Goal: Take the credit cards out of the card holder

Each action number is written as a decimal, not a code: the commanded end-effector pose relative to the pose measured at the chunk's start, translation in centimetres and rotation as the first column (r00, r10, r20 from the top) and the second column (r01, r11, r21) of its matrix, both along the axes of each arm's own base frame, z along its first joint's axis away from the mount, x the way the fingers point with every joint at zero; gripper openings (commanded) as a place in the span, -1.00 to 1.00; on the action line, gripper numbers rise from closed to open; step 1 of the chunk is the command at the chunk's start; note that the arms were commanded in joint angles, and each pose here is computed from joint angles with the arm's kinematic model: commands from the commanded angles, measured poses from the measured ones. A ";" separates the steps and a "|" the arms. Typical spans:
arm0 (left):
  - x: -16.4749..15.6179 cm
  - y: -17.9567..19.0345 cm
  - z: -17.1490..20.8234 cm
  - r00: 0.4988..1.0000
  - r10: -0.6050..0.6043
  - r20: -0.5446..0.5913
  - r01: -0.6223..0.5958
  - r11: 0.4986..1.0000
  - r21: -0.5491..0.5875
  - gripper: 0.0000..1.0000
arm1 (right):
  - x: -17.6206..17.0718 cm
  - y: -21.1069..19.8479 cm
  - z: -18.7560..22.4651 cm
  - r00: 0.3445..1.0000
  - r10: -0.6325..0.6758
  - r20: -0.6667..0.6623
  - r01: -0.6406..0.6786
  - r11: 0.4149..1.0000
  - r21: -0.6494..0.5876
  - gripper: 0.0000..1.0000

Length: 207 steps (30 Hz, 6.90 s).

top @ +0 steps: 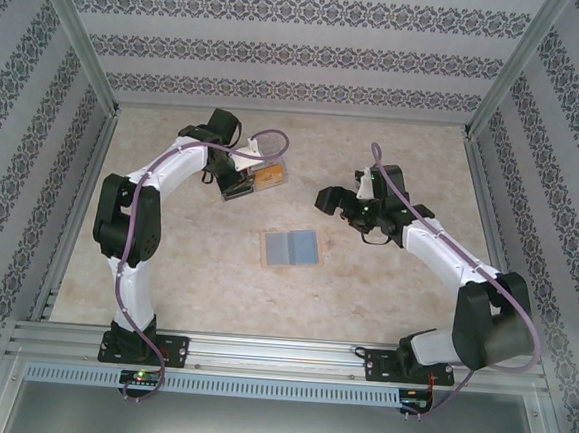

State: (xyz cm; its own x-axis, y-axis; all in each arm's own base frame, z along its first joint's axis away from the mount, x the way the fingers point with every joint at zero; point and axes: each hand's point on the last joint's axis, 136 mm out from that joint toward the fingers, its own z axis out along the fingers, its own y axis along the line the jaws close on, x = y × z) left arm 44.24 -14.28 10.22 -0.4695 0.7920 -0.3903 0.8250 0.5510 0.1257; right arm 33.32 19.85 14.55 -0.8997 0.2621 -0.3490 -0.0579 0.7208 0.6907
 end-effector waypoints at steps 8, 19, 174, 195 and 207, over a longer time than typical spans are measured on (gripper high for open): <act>1.6 0.5 0.3 1.000 -0.002 0.025 0.003 0.999 -0.050 -0.98 | 0.6 2.5 1.0 0.998 0.052 0.021 -0.052 0.999 0.003 0.96; 2.0 0.8 -0.7 1.000 -0.017 0.007 0.017 0.999 -0.046 -0.90 | 0.4 3.2 1.8 0.996 0.077 0.045 -0.077 0.997 0.005 0.96; -9.7 16.7 5.5 0.220 0.889 0.401 -0.601 0.447 -0.662 0.99 | 3.6 -24.1 -2.0 0.681 -0.269 0.681 0.718 0.427 -0.549 0.96; -5.2 15.5 -1.1 0.400 0.853 0.334 -0.549 0.516 -0.658 0.99 | 5.9 -19.7 -3.7 0.672 -0.075 0.737 0.584 0.666 -0.464 0.96; -5.0 17.2 -1.7 0.311 0.890 0.334 -0.622 0.456 -0.636 0.99 | 6.3 -20.3 -4.0 0.684 -0.105 0.722 0.582 0.676 -0.452 0.96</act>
State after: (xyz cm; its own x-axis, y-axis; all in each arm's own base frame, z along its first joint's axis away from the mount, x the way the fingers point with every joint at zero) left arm 38.56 2.55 7.39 -0.4025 -0.0365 -0.9147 -0.1509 0.9882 0.0269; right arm 39.11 -0.59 9.99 -0.3311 0.0044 -0.9436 0.0901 0.9956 -0.0270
